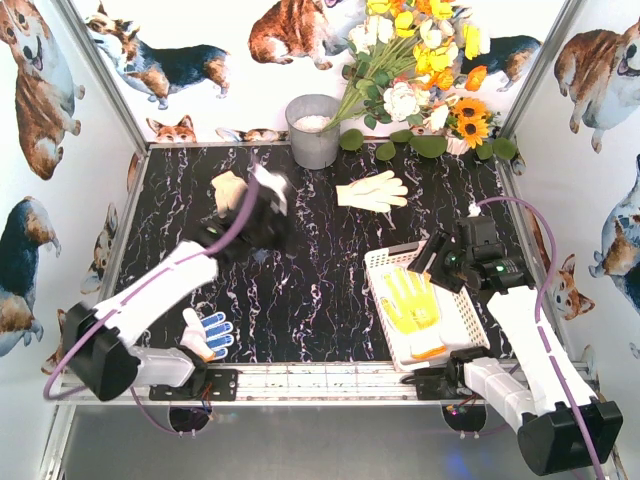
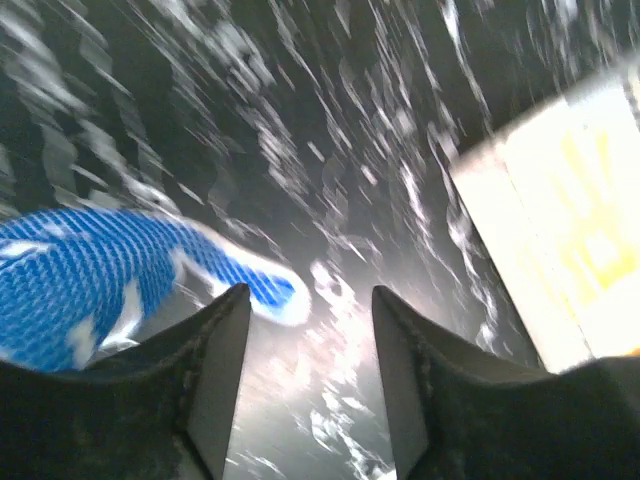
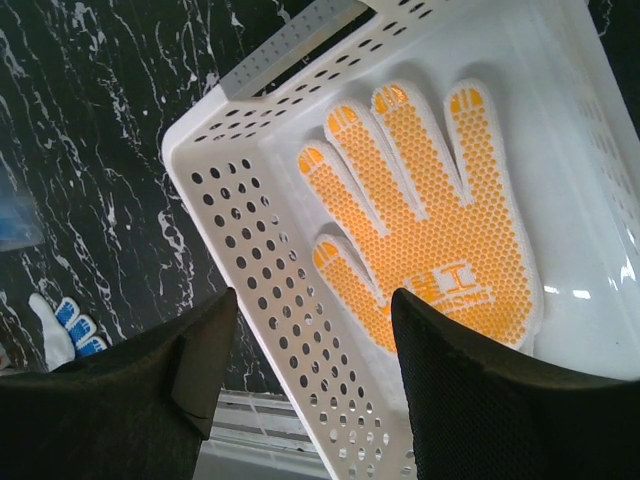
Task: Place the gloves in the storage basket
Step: Pick up the glove from the center of the board.
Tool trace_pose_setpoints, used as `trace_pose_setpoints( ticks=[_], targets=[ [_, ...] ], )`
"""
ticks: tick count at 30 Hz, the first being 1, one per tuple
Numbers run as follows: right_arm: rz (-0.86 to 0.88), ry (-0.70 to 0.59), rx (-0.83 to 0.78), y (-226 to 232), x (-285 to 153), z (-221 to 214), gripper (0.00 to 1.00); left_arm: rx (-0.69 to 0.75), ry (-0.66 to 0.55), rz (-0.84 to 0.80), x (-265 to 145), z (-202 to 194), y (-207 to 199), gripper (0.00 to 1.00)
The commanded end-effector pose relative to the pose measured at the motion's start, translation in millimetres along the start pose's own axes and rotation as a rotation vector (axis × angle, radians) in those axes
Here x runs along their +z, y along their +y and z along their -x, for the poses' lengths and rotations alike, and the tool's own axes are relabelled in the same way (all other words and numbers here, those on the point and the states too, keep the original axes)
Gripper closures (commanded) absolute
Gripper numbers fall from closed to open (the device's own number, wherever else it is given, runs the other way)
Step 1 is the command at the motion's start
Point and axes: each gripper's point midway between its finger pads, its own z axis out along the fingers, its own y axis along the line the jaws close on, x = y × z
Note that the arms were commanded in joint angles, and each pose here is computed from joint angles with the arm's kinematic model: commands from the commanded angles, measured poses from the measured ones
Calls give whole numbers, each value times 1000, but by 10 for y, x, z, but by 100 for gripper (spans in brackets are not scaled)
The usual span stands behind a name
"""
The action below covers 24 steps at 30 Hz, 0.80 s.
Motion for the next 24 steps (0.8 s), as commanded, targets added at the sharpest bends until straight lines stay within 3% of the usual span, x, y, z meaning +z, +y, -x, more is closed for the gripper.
trace_pose_setpoints(
  ticks=[1, 4, 9, 12, 17, 24],
  targets=[
    [85, -90, -48, 291, -125, 265, 35, -102, 210, -245, 74, -738, -701, 45],
    [102, -74, -84, 389, -116, 246, 35, -104, 191, -276, 16, -660, -813, 26],
    [140, -48, -170, 639, -84, 195, 35, -57, 34, -161, -98, -257, -527, 14],
    [179, -32, -204, 796, -67, 149, 35, -38, 34, -85, 16, -317, -150, 18],
    [218, -9, -225, 967, -48, 91, 35, -83, 141, 59, 245, -560, 524, 32],
    [234, 20, -195, 986, 35, -22, 35, -128, 171, 252, 321, -796, 1163, 34]
  ],
)
